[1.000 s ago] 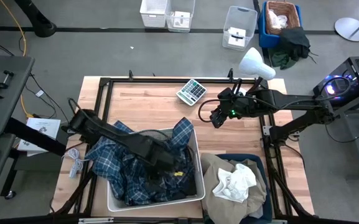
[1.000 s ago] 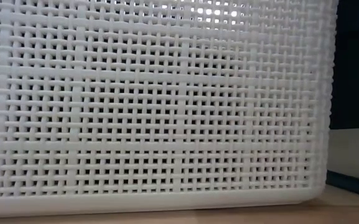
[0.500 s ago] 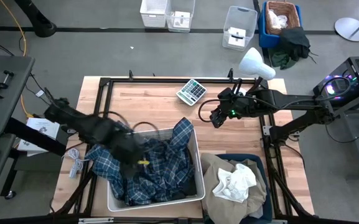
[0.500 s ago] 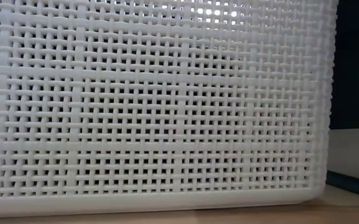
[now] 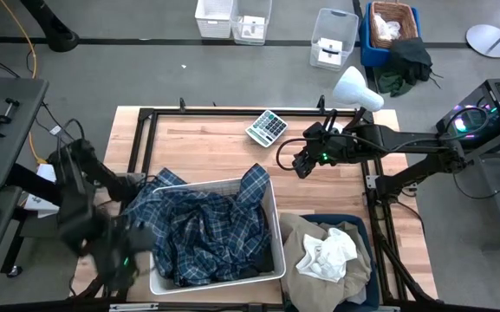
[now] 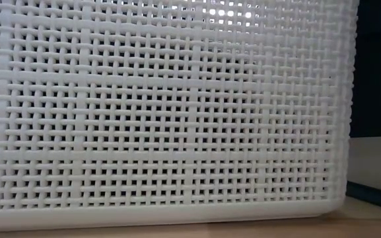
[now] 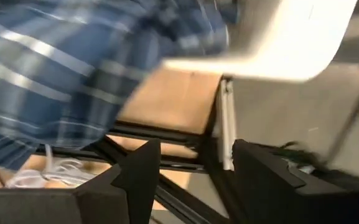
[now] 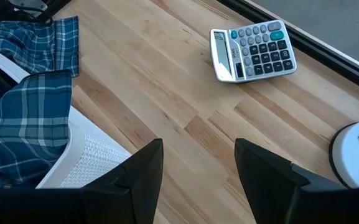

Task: Sort clothes
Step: Put the blue patterned shirt into the white bin

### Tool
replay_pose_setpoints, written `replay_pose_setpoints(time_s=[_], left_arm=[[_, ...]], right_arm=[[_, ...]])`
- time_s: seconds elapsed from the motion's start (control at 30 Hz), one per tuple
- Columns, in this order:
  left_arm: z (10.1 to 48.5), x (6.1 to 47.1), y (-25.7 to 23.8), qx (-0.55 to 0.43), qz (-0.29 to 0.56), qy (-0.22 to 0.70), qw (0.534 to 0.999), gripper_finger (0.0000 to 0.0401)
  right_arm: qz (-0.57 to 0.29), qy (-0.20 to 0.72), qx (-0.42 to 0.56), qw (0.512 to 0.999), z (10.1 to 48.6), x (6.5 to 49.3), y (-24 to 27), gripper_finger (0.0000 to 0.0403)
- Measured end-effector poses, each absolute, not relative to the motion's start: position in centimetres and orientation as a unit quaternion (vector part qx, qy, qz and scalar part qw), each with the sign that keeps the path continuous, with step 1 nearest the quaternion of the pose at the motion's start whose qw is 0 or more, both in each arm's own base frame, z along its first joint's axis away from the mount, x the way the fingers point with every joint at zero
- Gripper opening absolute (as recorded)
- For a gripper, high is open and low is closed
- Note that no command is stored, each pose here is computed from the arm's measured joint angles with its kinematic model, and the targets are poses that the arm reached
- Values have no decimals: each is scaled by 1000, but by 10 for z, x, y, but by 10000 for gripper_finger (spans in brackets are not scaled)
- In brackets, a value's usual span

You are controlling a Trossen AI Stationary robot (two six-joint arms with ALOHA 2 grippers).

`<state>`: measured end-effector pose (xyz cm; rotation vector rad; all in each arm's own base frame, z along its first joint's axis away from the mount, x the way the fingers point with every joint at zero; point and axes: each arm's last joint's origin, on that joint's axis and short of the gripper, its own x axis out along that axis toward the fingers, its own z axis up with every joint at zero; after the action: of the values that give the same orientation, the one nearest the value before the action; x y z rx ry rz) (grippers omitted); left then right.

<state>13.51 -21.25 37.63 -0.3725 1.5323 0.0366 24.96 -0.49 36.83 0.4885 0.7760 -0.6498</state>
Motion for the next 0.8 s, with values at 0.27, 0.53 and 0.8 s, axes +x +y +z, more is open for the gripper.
replay_pose_setpoints(time_s=[0.27, 0.53, 0.8], left_arm=[[343, 108, -263, -83, 68, 662, 741, 191], [303, 110, -283, -115, 201, 624, 746, 190], [384, 113, -268, -269, 154, 394, 865, 190]], right_arm=[[-308, 368, 231, 846, 368, 250, -5, 195], [-312, 362, 242, 845, 369, 250, -5, 195], [-312, 359, 245, 845, 369, 251, -5, 195]])
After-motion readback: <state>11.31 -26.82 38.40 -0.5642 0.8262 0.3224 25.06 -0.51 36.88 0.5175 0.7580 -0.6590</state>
